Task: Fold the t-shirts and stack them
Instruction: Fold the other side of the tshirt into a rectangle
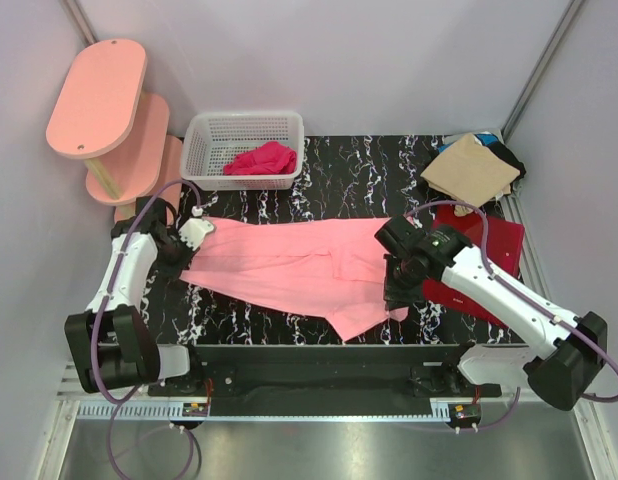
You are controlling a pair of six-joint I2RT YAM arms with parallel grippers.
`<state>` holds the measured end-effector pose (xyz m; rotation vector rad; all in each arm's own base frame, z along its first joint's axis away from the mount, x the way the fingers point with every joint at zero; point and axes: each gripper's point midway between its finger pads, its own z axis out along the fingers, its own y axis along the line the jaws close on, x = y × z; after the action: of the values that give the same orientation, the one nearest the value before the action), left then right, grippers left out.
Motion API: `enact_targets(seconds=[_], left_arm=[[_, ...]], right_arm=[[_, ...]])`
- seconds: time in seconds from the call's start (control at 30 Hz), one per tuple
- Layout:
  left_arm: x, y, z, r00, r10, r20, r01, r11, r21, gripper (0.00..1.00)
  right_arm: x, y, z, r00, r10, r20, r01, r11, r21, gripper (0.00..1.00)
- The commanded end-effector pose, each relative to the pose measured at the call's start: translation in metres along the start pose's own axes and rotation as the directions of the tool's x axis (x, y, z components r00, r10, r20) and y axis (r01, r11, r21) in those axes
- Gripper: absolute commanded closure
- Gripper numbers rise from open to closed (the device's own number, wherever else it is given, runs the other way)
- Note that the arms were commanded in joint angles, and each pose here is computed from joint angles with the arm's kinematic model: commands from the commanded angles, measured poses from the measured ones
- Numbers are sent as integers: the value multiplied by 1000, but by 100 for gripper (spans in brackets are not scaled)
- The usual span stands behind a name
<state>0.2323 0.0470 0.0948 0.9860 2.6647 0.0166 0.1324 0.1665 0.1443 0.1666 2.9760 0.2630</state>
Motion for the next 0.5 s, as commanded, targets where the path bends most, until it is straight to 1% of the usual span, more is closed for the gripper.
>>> enact_targets(seconds=[0.0,0.17,0.27,0.33,0.4,0.47], left_arm=[[-13,15,-4,1000,-5,26,5,1000,-28,100],[-13,18,-5,1000,-4,22,5,999,-38,100],[-9,16,-7,1000,2,17,-2,999,-47,100],[-4,13,-6,1000,14,10,-14,999,-51,100],[0,10,-5,1000,16,0,-16,999,-48,100],[5,4,-4,1000,18,-4,-18,999,-43,100]], right_arm=[[-33,1,-17,993,9,114,-8,1000,-7,100],[-46,-3,-36,988,24,153,-22,1000,-18,100],[-37,-9,-46,990,20,137,-18,1000,-16,100],[-25,-16,-48,994,18,110,-16,1000,-17,100],[-10,-24,-44,998,21,62,-21,1000,-2,100],[8,-27,-42,1000,27,3,-27,999,-23,100]])
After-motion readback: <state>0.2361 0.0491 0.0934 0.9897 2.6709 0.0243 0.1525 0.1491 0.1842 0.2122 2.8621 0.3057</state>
